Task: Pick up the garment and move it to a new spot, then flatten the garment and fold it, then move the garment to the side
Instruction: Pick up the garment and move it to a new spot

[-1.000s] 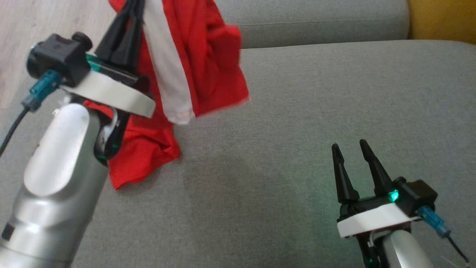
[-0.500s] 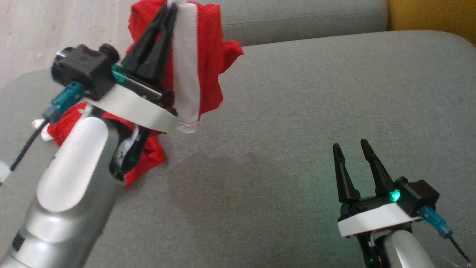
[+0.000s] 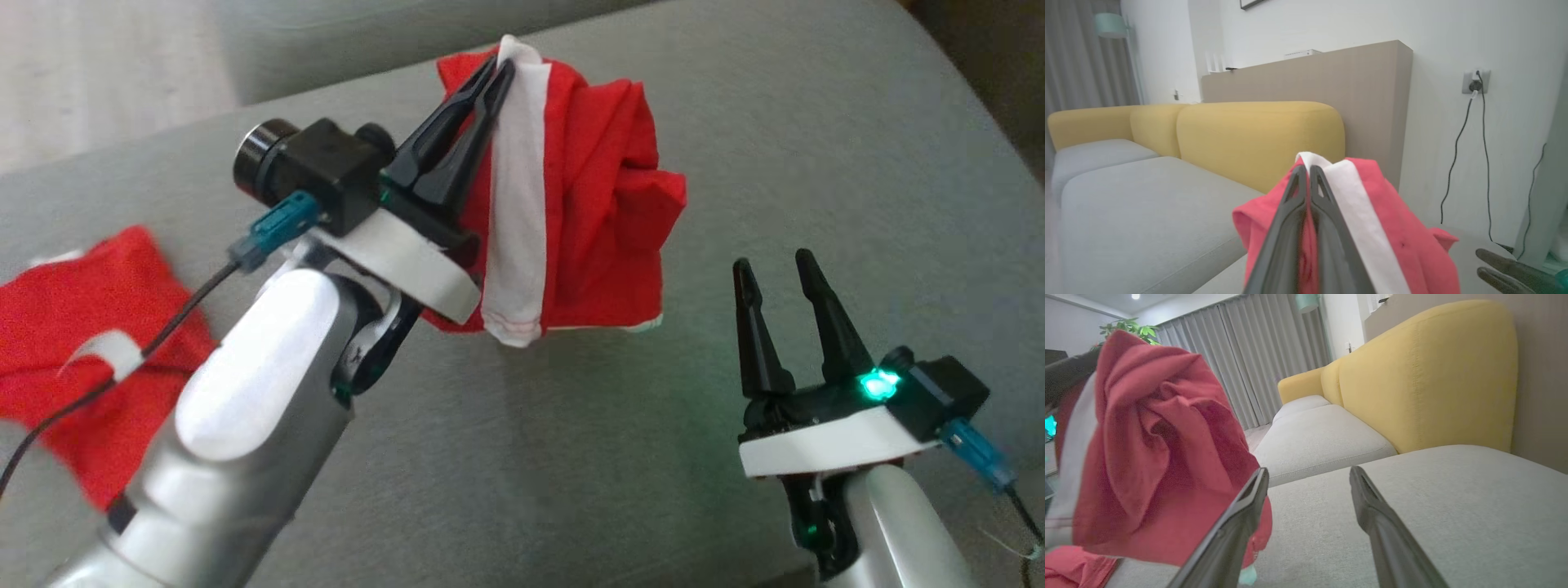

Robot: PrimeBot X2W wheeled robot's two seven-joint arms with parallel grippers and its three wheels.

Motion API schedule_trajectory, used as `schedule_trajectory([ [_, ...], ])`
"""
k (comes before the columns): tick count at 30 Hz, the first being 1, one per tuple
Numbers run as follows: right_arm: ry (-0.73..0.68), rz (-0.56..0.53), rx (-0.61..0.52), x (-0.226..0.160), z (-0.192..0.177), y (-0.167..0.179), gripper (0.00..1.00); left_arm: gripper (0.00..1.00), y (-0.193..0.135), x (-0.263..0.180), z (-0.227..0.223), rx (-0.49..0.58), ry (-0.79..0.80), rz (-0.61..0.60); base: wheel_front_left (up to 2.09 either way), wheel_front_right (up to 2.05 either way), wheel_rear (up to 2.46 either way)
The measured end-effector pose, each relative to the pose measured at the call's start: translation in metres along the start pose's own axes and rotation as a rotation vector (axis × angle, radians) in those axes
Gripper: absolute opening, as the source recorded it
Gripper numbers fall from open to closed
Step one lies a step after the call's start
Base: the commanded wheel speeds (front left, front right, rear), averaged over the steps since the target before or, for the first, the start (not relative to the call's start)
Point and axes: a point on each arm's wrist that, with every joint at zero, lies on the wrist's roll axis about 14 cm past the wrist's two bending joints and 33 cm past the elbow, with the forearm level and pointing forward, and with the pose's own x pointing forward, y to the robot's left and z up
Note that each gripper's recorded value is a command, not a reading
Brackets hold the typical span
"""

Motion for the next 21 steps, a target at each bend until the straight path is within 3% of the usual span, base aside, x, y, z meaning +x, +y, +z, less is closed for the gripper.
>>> schedule_trajectory([
  [1,-0.005,-0.014,0.000,-0.002,0.002,-0.004,1.00,0.00,-0.004,0.007,-0.005,-0.004,0.008,-0.019,0.00,0.00,0.00],
  [2,-0.009,-0.030,0.000,-0.004,0.004,-0.009,1.00,0.10,-0.009,0.014,-0.009,-0.015,0.012,-0.038,0.00,0.00,0.00],
  [3,-0.012,-0.046,0.000,-0.006,0.005,-0.013,1.00,0.66,-0.012,0.021,-0.011,-0.028,0.009,-0.051,0.00,0.00,0.00],
  [4,-0.012,-0.061,-0.001,-0.009,0.006,-0.018,1.00,1.00,-0.015,0.029,-0.013,-0.038,0.004,-0.062,0.00,0.00,0.00],
  [13,0.008,-0.136,-0.010,-0.018,0.003,-0.039,1.00,1.00,0.016,0.064,-0.019,-0.053,-0.089,-0.009,0.00,0.00,0.00],
  [21,0.010,-0.063,-0.020,0.000,-0.002,-0.021,1.00,1.00,0.074,0.012,-0.030,0.013,-0.079,0.175,0.00,0.00,0.00],
])
